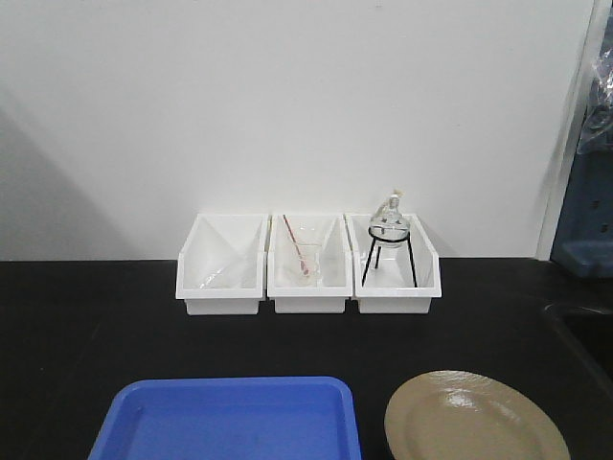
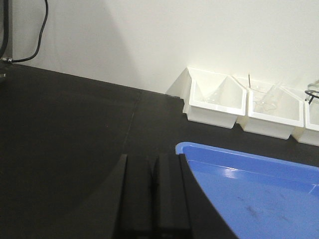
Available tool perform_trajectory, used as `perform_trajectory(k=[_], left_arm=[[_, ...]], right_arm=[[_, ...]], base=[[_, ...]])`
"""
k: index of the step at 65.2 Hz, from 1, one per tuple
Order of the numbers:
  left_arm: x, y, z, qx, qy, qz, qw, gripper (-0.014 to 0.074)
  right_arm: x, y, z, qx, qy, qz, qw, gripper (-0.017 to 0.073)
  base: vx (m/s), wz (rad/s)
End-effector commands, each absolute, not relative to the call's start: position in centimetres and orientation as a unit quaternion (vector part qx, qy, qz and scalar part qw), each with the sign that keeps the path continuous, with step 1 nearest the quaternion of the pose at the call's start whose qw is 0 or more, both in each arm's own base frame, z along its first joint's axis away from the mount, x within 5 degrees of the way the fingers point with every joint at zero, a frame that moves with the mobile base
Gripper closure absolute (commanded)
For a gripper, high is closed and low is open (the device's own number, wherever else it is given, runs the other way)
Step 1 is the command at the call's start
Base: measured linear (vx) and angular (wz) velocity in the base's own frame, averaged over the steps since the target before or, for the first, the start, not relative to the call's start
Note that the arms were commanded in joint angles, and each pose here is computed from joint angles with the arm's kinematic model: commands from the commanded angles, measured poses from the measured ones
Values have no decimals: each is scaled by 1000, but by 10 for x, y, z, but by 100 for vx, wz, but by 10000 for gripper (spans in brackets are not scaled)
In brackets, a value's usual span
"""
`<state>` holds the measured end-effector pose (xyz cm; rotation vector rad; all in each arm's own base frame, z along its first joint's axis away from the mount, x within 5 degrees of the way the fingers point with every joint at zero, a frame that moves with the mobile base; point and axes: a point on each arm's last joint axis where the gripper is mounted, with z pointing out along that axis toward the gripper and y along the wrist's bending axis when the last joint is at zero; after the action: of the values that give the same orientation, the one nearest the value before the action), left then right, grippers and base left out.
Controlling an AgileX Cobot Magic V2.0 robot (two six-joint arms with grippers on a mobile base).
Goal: Place disk in tray to left cabinet
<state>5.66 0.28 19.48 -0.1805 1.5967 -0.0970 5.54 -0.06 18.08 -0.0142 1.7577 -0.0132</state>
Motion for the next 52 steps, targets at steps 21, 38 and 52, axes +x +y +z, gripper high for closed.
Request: perform_trajectory(k=[21, 38, 52], left_arm=[[58, 3, 196, -81, 694, -45, 714, 600], [58, 3, 196, -81, 694, -45, 714, 600], [58, 3, 196, -81, 694, -45, 714, 600]], right_arm=[[56, -1, 181, -13, 747, -13, 665, 568], [56, -1, 181, -31, 746, -34, 664, 568], [56, -2, 181, -69, 743, -75, 661, 568]], base=[[0, 0], [0, 0], [0, 0]])
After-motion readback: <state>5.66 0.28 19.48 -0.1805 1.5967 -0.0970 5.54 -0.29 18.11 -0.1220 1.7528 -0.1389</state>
